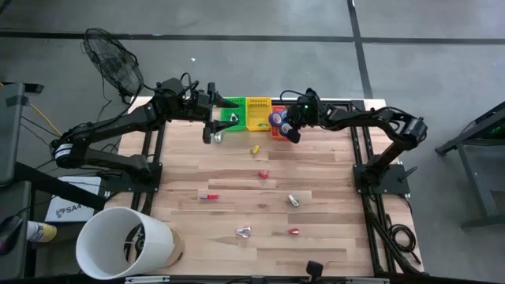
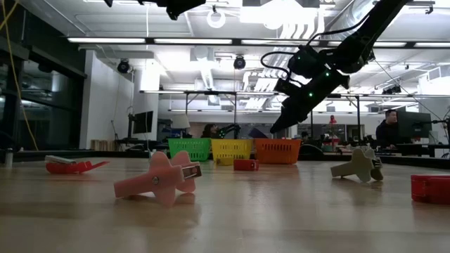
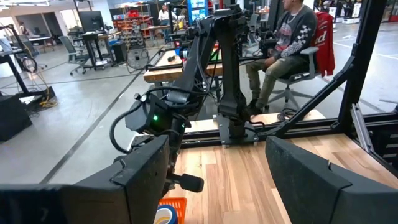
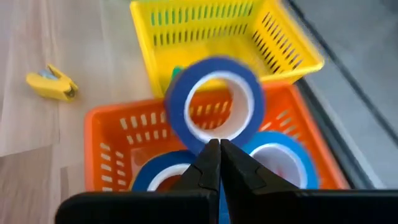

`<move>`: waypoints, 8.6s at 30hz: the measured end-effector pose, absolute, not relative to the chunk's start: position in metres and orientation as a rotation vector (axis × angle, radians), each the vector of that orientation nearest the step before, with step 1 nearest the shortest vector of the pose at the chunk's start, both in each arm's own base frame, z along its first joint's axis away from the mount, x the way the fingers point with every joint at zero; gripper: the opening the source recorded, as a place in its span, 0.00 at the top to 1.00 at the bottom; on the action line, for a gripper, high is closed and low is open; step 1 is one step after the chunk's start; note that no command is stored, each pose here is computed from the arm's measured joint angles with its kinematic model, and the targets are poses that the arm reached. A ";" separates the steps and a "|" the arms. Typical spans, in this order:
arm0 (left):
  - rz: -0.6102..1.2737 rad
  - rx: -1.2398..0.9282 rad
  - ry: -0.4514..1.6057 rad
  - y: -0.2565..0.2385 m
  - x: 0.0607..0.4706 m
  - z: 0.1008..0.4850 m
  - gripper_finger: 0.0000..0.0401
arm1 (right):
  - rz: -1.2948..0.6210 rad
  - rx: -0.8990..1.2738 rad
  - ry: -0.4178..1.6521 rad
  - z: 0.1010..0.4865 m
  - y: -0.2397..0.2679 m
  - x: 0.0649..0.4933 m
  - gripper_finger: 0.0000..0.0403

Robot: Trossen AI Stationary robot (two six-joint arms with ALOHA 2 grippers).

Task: Pick and place Stapler, Stapler remover, tape
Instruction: Put the purple tape into the orange bin, then put the gray staple remover into the green bin

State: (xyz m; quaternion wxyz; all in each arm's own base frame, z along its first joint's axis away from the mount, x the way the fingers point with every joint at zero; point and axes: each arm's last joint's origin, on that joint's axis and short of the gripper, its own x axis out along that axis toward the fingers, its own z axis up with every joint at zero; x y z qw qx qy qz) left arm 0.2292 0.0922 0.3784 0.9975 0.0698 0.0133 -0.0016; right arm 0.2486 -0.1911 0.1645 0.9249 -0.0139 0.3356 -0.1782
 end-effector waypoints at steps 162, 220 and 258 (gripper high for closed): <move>-0.195 0.200 0.271 0.086 0.224 0.350 0.34 | -0.304 1.056 0.966 0.206 0.006 0.250 0.45; -0.336 0.169 0.249 0.081 0.223 0.349 0.34 | -0.589 0.981 1.589 0.186 0.042 0.317 0.28; -0.341 0.182 0.259 0.081 0.222 0.348 0.34 | -0.539 0.839 1.574 0.147 0.070 0.320 0.28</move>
